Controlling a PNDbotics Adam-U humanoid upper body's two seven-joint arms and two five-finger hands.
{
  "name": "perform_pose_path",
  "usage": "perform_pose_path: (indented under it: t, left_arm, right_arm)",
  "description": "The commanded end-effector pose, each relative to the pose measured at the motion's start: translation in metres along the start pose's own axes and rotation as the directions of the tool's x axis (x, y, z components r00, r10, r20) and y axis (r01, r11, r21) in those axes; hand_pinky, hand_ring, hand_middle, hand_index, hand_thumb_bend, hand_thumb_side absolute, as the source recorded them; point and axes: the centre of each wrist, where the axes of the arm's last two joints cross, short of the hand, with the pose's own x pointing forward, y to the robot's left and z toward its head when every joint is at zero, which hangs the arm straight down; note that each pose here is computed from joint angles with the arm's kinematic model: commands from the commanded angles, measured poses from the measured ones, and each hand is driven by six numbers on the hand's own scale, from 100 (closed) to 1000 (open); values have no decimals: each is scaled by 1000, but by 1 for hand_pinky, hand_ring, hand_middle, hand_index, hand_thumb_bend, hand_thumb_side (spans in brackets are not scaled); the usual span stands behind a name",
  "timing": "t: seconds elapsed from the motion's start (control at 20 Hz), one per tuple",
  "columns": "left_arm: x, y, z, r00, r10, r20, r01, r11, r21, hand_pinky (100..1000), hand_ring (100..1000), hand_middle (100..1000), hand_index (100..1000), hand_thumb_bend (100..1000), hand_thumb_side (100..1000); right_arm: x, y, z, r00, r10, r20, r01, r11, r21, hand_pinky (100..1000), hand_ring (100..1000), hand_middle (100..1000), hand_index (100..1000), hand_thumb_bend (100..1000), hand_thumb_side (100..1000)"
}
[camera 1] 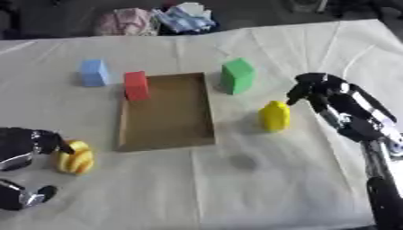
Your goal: Pick up objects on the table and place them in the box.
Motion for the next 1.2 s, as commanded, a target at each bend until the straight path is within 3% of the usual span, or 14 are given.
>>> perform_pose_path:
  t: [0.05, 0.3, 0.7, 1.2]
  left_arm:
    - [-3, 7, 0, 997, -45, -63, 48, 998, 50, 744, 711, 744, 864, 387, 168]
    - [-9, -1, -8, 993, -42, -110, 52, 995, 87, 743, 711, 743, 863, 391, 168]
    - [-18, -16, -21, 994, -37, -107, 39, 999, 9, 746, 714, 745, 863, 409, 172]
    - [-23, -24, -32, 982, -60, -180, 79, 991, 105, 744, 712, 741, 859, 429, 169]
  right_arm:
    - [5, -5, -2, 1000, 25, 7, -25, 1000, 13, 843, 648, 655, 825, 100, 436]
    - [5, -5, -2, 1000, 25, 7, -25, 1000, 14, 843, 648, 655, 824, 100, 436]
    - [5, -5, -3, 1000, 23, 9, -23, 1000, 18, 843, 648, 655, 824, 100, 435]
    - [5, -5, -4, 1000, 22, 11, -22, 1000, 21, 843, 648, 655, 824, 100, 435]
